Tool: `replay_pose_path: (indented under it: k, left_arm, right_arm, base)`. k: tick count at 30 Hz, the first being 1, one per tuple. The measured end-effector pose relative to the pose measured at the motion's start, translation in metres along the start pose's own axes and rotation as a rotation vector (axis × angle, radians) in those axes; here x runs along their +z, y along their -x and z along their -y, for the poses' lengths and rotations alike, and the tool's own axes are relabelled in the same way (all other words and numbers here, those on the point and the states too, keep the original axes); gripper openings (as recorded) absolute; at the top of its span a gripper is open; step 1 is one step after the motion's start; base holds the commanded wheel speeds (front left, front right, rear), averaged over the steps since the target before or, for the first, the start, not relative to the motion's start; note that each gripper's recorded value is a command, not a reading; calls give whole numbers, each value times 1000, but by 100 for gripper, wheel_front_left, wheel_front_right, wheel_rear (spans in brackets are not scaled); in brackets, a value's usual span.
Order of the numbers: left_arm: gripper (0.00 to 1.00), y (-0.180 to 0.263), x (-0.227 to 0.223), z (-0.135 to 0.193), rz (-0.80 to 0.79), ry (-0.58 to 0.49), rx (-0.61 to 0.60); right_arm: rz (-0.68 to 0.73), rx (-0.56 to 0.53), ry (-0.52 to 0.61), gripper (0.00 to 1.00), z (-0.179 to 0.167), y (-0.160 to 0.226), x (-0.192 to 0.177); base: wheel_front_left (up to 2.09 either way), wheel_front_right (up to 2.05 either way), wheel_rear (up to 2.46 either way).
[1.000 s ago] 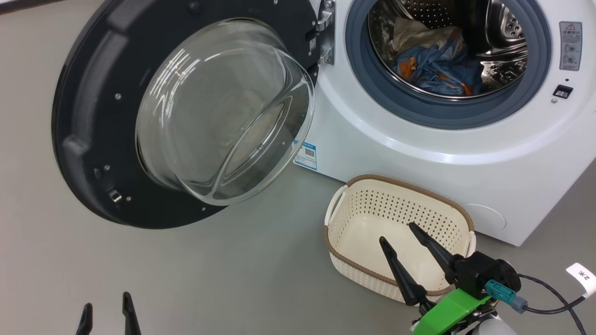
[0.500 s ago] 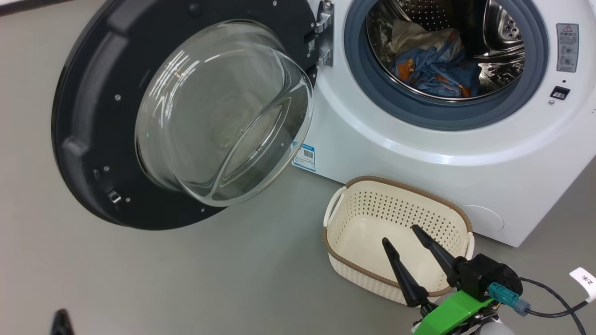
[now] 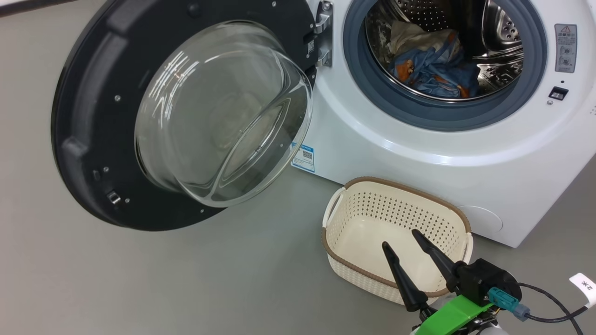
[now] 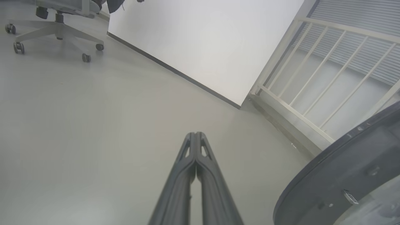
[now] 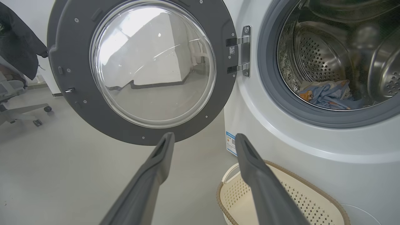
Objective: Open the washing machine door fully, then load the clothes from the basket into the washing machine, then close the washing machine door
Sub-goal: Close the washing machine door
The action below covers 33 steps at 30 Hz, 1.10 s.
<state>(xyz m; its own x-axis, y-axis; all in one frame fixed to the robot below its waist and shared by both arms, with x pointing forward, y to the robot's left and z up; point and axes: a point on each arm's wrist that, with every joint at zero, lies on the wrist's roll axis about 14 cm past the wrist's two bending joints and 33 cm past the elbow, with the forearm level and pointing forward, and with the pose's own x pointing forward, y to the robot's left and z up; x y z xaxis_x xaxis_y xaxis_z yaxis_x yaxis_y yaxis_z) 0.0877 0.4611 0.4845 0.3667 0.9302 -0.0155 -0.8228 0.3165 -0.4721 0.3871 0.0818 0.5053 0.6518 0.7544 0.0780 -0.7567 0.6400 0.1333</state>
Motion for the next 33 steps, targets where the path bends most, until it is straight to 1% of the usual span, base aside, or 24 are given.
replay_pose_path:
  k: [4,5,7,10,12,15,17,20,25,28,31,33]
  left_arm:
    - [0,-25,20,-11,37,11,7]
    - [0,-30,24,-12,46,44,11]
    - [0,-39,27,-10,51,157,25]
    - [0,-54,35,-5,56,260,27]
    - [0,-63,43,-3,58,271,20]
    - [0,-74,52,1,56,320,13]
    - [0,-80,54,6,43,370,10]
    - [0,-89,57,13,19,415,6]
    - [0,-103,62,27,-7,467,-9]
    - [0,-111,65,40,-21,481,-27]
    - [0,-118,68,58,-29,531,-51]
    - [0,-123,70,65,-32,539,-60]
  right_arm:
    - [8,-13,2,100,3,1,3]
    - [10,-16,2,100,4,2,4]
    - [4,-22,-3,100,3,6,2]
    - [-13,-33,-13,100,4,12,-5]
    - [-14,-40,-17,100,5,14,-5]
    - [-17,-52,-22,100,7,16,-7]
    - [-16,-56,-24,100,8,16,-7]
    - [-29,-62,-29,100,10,19,-13]
    - [-33,-78,-33,100,17,19,-16]
    - [-34,-90,-41,100,21,19,-18]
    - [-39,-101,-43,100,27,19,-22]
    - [-47,-106,-42,100,30,19,-26]
  base:
    - [0,0,0]
    - [0,0,0]
    - [0,0,0]
    - [0,0,0]
    - [0,0,0]
    - [0,0,0]
    - [0,0,0]
    - [0,0,0]
    - [0,0,0]
    - [0,0,0]
    - [0,0,0]
    - [0,0,0]
